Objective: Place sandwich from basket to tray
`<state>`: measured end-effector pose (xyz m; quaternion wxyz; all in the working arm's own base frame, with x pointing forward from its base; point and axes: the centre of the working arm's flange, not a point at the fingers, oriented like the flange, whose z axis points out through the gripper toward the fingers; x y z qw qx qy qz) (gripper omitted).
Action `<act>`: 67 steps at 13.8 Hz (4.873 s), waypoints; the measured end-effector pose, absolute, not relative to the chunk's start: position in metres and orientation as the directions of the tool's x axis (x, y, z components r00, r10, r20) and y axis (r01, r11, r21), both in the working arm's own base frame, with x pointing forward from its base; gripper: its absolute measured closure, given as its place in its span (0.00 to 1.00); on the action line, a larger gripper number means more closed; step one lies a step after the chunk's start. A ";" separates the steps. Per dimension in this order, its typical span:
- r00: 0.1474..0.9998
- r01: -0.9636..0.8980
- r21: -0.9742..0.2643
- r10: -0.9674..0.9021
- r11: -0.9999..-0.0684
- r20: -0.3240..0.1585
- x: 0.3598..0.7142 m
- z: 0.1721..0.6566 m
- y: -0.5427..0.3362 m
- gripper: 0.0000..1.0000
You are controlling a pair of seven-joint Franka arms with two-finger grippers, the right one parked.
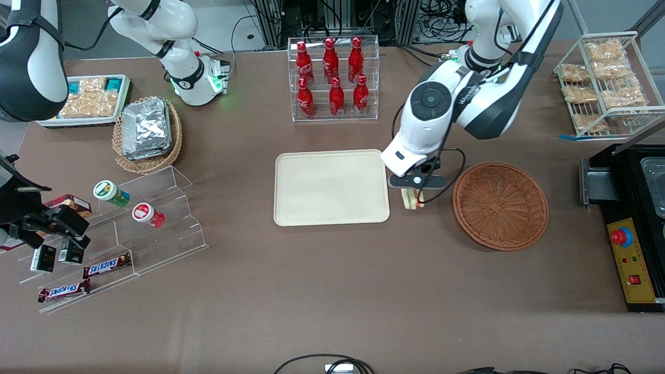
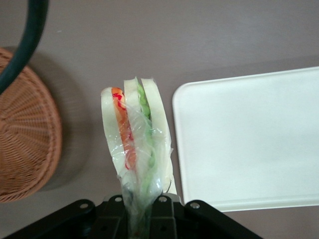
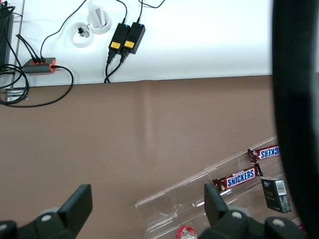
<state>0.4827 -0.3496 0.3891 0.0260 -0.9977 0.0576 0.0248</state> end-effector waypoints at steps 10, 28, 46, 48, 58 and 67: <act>0.962 -0.265 -0.033 -0.261 -0.964 -0.083 0.434 0.315 -0.431 0.85; 0.958 -0.271 -0.056 -0.263 -0.961 -0.116 0.401 0.234 -0.465 0.84; 0.985 0.173 -0.088 0.172 -0.981 0.017 0.548 0.341 -0.397 0.01; 0.967 0.253 -0.061 0.251 -0.966 0.032 0.580 0.359 -0.360 0.01; 0.942 0.332 -0.108 0.336 -0.937 -0.017 0.613 0.407 -0.259 0.01; 0.984 0.110 -0.118 0.125 -0.987 -0.129 0.599 0.511 -0.123 0.00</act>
